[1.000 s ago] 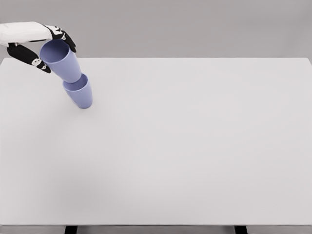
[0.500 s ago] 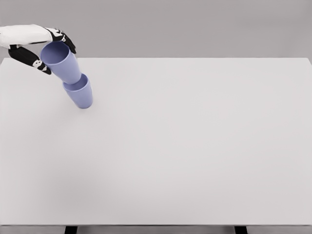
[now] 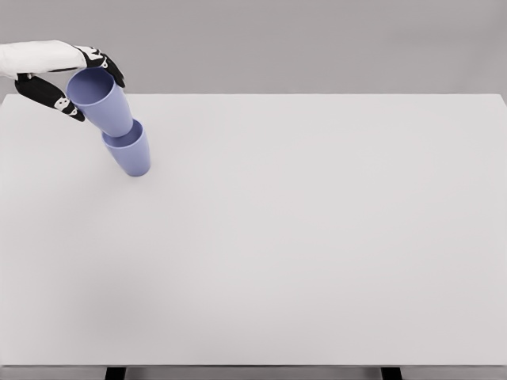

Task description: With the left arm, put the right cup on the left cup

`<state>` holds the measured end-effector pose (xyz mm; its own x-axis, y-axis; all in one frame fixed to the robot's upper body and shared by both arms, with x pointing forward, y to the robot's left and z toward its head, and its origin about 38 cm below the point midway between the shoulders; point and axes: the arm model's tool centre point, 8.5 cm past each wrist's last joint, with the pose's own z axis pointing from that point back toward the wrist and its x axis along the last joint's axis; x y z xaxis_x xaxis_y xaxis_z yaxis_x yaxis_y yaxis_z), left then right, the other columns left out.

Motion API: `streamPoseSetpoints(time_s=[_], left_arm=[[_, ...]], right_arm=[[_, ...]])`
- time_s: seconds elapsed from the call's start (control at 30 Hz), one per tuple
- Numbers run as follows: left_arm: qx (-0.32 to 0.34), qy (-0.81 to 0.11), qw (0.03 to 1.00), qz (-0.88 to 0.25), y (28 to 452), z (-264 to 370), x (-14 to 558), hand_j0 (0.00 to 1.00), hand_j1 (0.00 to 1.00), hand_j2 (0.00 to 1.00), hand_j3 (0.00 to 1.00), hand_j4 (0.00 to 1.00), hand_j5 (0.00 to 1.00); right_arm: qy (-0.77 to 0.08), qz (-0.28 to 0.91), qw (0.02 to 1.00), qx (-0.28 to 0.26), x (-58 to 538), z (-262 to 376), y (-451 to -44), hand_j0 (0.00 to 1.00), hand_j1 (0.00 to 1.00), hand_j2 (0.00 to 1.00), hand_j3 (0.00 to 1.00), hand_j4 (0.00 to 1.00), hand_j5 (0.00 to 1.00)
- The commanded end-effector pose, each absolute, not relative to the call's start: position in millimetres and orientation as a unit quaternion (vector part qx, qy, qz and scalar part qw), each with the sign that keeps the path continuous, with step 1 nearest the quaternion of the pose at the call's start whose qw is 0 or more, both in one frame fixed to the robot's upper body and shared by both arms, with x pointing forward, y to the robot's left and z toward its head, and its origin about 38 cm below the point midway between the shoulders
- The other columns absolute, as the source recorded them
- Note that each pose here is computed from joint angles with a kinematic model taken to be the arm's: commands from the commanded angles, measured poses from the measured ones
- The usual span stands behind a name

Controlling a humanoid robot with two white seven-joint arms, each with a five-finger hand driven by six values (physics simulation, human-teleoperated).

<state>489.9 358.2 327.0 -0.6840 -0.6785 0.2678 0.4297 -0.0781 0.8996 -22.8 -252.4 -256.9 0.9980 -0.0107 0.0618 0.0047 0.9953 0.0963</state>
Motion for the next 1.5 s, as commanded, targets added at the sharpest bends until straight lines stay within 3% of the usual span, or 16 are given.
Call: streamPoseSetpoints(time_s=[0.0,1.2,1.23,1.27,1.3,1.33,1.47], left_arm=[[0.11,-0.565,0.383,-0.722,358,328,490,0.57,0.57,0.57,0.57,0.57,0.57],[0.102,-0.555,0.415,-0.713,359,295,504,0.58,0.58,0.58,0.58,0.58,0.58],[0.102,-0.556,0.414,-0.714,359,295,504,0.6,0.6,0.6,0.6,0.6,0.6],[0.102,-0.556,0.415,-0.713,359,295,504,0.73,0.73,0.73,0.73,0.73,0.73],[0.103,-0.557,0.414,-0.712,359,296,504,0.93,0.93,0.93,0.93,0.93,0.93],[0.102,-0.558,0.414,-0.712,358,296,504,1.0,1.0,1.0,1.0,1.0,1.0],[0.097,-0.557,0.416,-0.712,359,291,502,1.0,1.0,1.0,1.0,1.0,1.0]], right_arm=[[-0.031,-0.004,0.998,0.048,-23,-257,-252,1.0,1.0,1.0,1.0,1.0,1.0],[-0.032,-0.003,0.998,0.048,-23,-257,-252,1.0,1.0,1.0,1.0,1.0,1.0],[-0.031,-0.004,0.998,0.048,-23,-257,-252,1.0,1.0,1.0,1.0,1.0,1.0],[-0.032,-0.004,0.998,0.048,-23,-257,-252,1.0,1.0,1.0,1.0,1.0,1.0],[-0.032,-0.003,0.998,0.048,-23,-257,-252,1.0,1.0,1.0,1.0,1.0,1.0],[-0.031,-0.004,0.998,0.048,-23,-257,-252,1.0,1.0,1.0,1.0,1.0,1.0],[-0.031,-0.003,0.998,0.048,-23,-257,-252,1.0,1.0,1.0,1.0,1.0,1.0]])
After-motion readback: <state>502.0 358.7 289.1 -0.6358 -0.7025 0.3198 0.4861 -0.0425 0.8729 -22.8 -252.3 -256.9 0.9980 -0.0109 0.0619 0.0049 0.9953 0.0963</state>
